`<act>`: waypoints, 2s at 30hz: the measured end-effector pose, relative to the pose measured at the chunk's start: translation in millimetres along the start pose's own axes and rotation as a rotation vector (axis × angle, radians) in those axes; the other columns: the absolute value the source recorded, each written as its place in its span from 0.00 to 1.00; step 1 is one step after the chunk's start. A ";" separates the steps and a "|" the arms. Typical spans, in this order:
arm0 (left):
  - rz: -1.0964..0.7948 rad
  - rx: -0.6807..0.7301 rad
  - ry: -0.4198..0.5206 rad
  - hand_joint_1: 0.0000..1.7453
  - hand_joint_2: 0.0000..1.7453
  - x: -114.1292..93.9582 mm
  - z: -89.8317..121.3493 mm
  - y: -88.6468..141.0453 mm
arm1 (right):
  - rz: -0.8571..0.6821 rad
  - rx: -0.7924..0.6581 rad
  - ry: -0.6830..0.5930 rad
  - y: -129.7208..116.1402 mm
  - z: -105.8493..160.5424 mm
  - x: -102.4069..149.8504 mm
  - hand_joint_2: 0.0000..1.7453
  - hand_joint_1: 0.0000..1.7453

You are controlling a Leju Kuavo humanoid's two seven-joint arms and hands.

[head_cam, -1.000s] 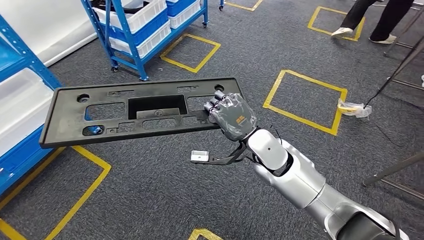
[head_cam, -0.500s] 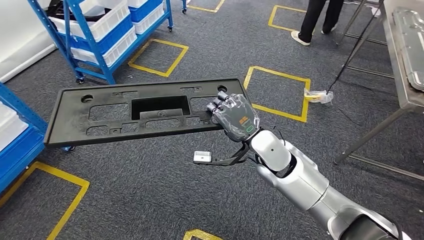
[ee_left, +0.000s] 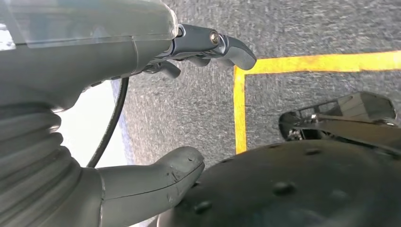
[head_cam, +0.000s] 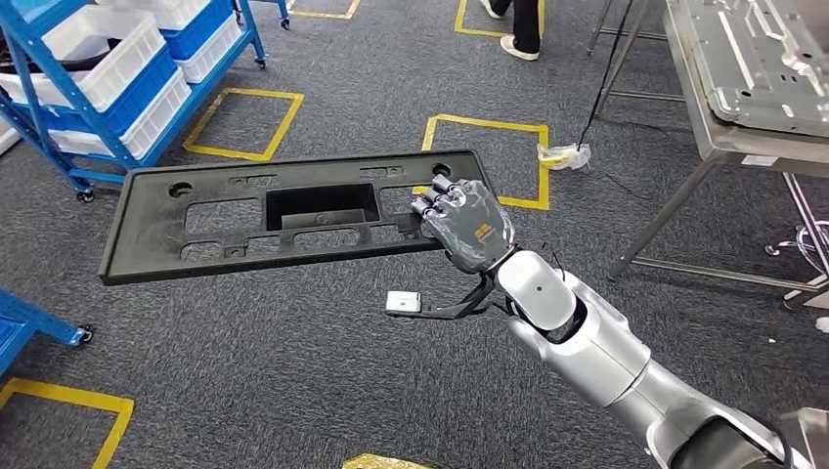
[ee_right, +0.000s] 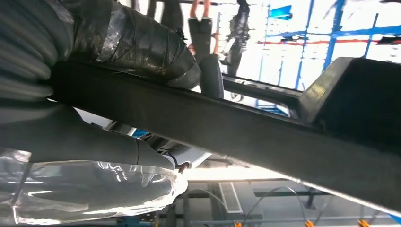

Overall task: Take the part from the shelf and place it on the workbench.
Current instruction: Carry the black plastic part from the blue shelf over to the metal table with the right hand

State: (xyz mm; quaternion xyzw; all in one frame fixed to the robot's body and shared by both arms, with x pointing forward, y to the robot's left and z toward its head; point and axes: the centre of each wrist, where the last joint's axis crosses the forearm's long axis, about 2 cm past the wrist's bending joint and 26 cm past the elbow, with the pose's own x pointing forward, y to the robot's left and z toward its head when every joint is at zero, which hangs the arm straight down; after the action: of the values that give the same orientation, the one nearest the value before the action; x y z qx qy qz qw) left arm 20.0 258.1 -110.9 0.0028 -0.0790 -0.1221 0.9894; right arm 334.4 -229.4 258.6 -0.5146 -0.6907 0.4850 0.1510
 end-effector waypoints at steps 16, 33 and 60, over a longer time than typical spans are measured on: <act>-0.003 -0.002 0.062 0.00 1.00 -6.5 0.6 2.3 | -0.027 0.040 0.001 10.2 10.4 1.4 1.00 1.00; -0.002 -0.005 0.074 0.00 1.00 -9.2 1.8 5.5 | -0.037 0.053 0.009 16.7 11.1 3.5 1.00 1.00; 0.000 -0.012 0.069 0.00 1.00 -5.9 2.3 7.6 | 0.091 0.032 0.089 -7.6 -8.9 -64.1 1.00 1.00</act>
State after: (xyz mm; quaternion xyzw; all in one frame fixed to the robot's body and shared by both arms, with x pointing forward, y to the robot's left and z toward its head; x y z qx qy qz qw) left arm 15.8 267.0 -109.3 0.0010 -0.0438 -0.1222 0.9915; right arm 363.7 -279.8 287.8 -0.5640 -0.6515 0.4788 0.1677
